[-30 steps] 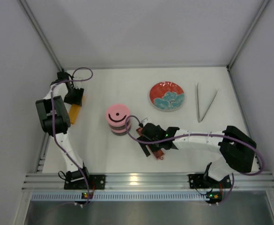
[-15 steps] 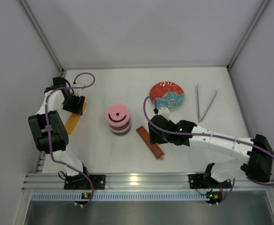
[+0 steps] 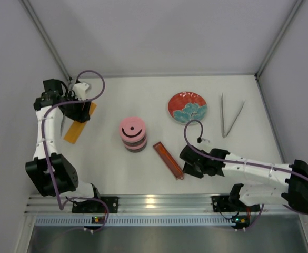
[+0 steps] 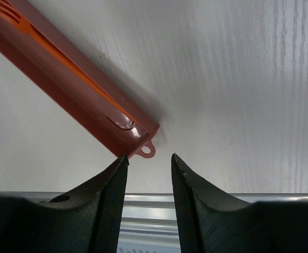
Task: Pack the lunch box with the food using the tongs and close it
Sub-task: Pick up the utensil box from the center of the board, then close the cover of the utensil box.
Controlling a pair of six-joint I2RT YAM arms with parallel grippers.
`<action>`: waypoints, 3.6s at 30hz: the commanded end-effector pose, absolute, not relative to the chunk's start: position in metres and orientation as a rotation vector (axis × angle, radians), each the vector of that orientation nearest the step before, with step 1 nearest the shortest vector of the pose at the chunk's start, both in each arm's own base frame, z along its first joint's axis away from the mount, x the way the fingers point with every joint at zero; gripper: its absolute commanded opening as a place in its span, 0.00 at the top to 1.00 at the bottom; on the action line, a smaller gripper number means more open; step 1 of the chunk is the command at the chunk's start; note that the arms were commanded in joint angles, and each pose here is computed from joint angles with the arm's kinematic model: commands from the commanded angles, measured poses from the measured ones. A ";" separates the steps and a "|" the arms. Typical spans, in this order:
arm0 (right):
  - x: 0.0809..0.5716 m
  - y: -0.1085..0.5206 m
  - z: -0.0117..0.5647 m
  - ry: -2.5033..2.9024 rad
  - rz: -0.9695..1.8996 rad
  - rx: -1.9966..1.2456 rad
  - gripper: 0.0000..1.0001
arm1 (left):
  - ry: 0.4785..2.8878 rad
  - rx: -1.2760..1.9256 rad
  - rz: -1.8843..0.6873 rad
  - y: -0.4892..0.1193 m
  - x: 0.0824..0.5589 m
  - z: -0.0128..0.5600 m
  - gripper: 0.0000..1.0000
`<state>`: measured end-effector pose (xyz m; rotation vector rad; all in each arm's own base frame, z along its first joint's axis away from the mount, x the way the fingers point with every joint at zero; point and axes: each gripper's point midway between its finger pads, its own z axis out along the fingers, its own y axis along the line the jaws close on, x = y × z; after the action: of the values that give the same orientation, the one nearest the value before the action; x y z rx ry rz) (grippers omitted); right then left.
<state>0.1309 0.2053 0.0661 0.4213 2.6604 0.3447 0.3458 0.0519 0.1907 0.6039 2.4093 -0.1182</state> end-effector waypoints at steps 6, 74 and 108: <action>0.141 0.234 0.067 2.640 0.437 0.493 0.60 | 2.198 0.852 -0.276 0.004 0.317 0.254 0.90; 0.206 0.216 0.073 2.376 0.026 -0.260 1.00 | 1.957 1.889 -0.380 -0.134 0.188 0.036 0.94; 0.196 0.221 0.046 2.421 -0.058 -0.250 1.00 | 1.889 1.930 -0.391 -0.154 0.181 0.031 0.96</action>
<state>0.1882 0.2014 0.0319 -0.2750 2.4680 -0.1137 0.1794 -0.1473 0.0199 1.9280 1.9625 -0.3785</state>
